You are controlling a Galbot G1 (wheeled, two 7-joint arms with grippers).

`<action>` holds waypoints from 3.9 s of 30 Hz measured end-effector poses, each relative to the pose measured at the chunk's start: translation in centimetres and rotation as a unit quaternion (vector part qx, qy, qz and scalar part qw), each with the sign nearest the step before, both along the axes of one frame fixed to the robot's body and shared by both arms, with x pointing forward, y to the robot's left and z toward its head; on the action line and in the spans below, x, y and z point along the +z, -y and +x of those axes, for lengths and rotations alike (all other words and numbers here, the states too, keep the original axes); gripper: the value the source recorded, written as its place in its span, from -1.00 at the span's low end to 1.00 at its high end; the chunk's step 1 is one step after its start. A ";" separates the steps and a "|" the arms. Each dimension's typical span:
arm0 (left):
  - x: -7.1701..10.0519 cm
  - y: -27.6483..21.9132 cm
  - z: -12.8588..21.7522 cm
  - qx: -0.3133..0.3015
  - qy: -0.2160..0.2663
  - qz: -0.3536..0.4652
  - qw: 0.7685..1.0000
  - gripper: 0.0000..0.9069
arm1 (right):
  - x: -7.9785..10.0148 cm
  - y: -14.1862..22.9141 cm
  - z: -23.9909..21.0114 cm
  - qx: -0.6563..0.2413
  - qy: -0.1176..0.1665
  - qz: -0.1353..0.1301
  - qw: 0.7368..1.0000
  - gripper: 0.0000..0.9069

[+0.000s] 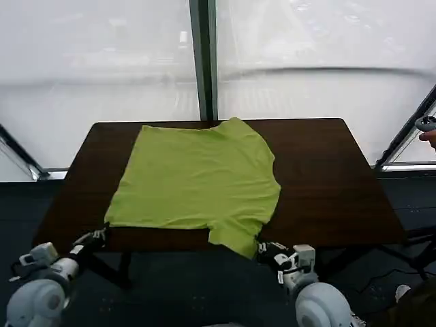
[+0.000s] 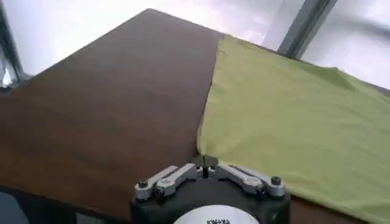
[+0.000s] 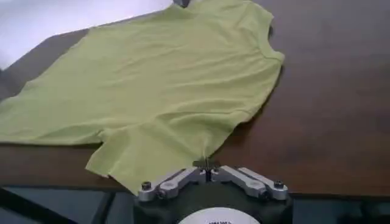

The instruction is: Fold and organize the clothes.

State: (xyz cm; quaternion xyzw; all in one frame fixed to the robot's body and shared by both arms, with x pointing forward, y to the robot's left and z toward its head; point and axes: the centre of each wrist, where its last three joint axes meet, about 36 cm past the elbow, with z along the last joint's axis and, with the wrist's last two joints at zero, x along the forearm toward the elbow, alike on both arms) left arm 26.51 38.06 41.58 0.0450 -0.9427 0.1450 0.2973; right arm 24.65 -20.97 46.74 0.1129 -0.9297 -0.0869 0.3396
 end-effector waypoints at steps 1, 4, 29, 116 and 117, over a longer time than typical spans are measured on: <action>0.1 0.1 -0.3 0.000 -0.001 0.002 1.000 -1.00 | 0.2 0.2 -0.2 -0.001 -0.001 -0.002 1.000 -1.00; 0.5 0.3 -1.4 0.001 -0.005 0.006 1.000 -1.00 | 0.7 0.9 -0.8 -0.002 -0.003 -0.006 1.000 -1.00; 4.6 1.7 -2.6 0.005 0.038 0.016 0.999 -1.00 | 0.9 2.2 4.1 -0.023 0.067 0.027 0.997 -1.00; 1.2 2.8 5.3 -0.013 0.046 0.031 0.998 0.94 | -2.5 5.0 9.1 0.070 0.098 -0.083 0.989 0.94; 1.1 2.8 5.3 -0.012 0.045 0.031 0.998 0.94 | -2.5 4.9 9.1 0.071 0.098 -0.084 0.989 0.94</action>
